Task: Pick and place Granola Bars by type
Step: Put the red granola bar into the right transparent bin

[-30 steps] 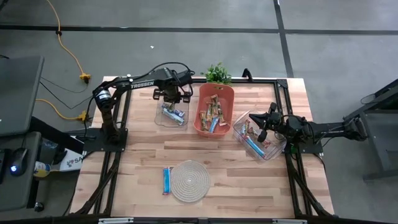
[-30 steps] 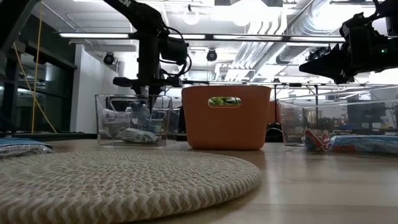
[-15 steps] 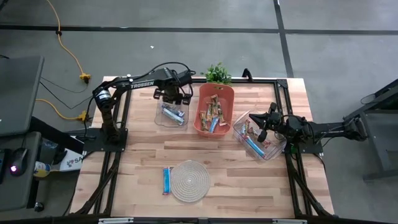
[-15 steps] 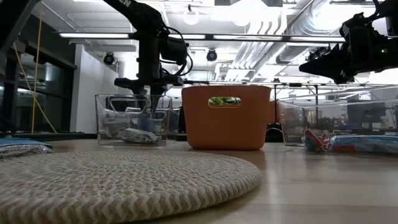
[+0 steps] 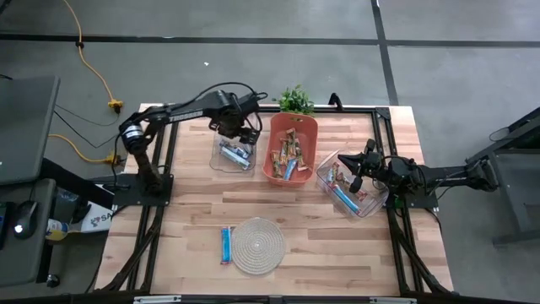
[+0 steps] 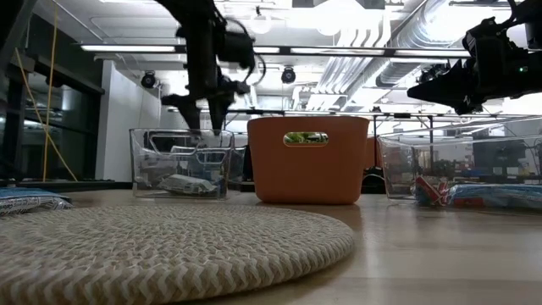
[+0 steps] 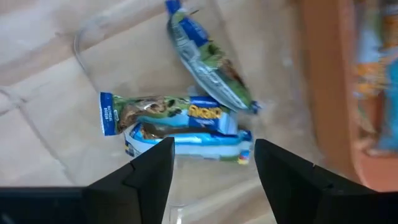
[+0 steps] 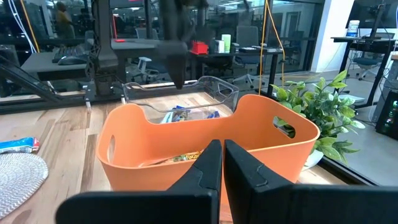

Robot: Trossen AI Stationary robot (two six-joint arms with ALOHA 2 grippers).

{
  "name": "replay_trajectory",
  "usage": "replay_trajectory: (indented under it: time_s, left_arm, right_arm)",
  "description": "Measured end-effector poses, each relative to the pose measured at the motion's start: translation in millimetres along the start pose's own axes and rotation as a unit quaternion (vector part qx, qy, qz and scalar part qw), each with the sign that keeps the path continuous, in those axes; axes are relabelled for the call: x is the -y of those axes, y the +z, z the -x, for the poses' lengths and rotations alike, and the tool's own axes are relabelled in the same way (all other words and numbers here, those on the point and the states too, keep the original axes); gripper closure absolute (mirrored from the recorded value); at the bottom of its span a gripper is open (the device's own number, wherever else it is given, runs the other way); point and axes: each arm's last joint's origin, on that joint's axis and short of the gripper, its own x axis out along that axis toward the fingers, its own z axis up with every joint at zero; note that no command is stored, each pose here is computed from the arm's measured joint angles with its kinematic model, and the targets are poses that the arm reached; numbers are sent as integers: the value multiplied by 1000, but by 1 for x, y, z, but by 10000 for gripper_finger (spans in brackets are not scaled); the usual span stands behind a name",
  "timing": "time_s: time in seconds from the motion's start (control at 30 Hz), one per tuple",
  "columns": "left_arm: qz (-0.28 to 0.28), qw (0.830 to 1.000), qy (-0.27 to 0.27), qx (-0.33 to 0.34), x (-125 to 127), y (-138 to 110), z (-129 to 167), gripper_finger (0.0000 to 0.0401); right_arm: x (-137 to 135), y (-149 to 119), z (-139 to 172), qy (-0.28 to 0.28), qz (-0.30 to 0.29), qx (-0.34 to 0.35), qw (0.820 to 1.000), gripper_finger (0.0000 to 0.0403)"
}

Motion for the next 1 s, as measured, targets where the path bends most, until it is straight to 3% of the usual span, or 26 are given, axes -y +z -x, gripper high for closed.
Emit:
replay_trajectory:
  time_s: [0.33,0.67,0.83,1.0]
  left_arm:
    - [-76,988,-56,123,6,-58,90,192]
    - [-80,967,-120,211,-18,-146,166,192]
    - [-76,957,-147,239,-33,-181,186,192]
    - [-43,962,-142,229,-42,-209,185,192]
  right_arm:
    - [0,0,0,0,0,0,1000,402]
    - [0,0,0,0,0,0,1000,402]
    - [0,0,0,0,0,0,1000,402]
    - [0,0,0,0,0,0,1000,402]
